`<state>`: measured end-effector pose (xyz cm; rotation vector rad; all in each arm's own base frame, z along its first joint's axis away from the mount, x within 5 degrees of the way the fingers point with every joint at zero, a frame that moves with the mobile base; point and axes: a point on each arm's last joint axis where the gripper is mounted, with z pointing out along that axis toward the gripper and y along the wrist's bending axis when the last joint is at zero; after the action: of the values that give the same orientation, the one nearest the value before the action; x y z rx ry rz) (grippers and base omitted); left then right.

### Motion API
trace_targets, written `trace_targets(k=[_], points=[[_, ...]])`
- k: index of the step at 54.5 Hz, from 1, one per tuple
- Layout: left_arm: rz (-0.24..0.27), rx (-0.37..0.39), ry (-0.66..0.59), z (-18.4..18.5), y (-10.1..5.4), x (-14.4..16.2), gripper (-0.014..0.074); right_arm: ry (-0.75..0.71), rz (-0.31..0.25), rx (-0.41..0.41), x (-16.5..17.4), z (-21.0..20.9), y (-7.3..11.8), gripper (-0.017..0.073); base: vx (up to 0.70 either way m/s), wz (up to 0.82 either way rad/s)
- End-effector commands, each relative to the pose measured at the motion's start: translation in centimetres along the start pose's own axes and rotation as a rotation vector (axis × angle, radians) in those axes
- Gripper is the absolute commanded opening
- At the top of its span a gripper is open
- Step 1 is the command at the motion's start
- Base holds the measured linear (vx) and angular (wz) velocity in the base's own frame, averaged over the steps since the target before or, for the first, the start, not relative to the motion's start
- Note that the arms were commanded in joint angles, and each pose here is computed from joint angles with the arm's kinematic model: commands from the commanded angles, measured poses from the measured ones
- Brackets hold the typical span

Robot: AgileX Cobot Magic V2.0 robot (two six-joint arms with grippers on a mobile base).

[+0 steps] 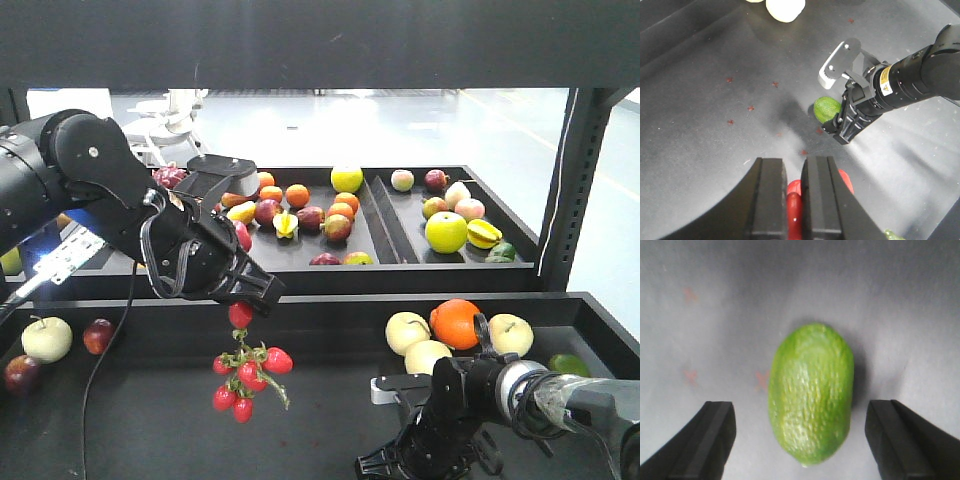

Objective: Pick snacks and fruit into basket
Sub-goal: 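Lower the open right gripper over the green lime, then close the right gripper around the green lime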

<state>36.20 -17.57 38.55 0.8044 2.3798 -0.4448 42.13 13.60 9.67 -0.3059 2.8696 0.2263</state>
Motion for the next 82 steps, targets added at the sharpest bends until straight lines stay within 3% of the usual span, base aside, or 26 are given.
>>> trace_targets(k=[1, 23, 82], points=[[0.008, -0.007, -0.140, -3.4, -0.9, -1.2, -0.0006, -0.135, -0.016, -0.006, -2.0, -3.1, 0.3, 0.0586, 0.00, 0.00], [0.008, -0.007, -0.140, -3.4, -0.9, -1.2, -0.0006, -0.081, -0.012, -0.005, -1.4, -1.6, 0.1, 0.0586, 0.00, 0.00], [0.008, -0.007, -0.140, -3.4, -0.9, -1.2, -0.0006, -0.097, -0.009, -0.001, -1.5, -0.9, 0.0, 0.0586, 0.00, 0.00]])
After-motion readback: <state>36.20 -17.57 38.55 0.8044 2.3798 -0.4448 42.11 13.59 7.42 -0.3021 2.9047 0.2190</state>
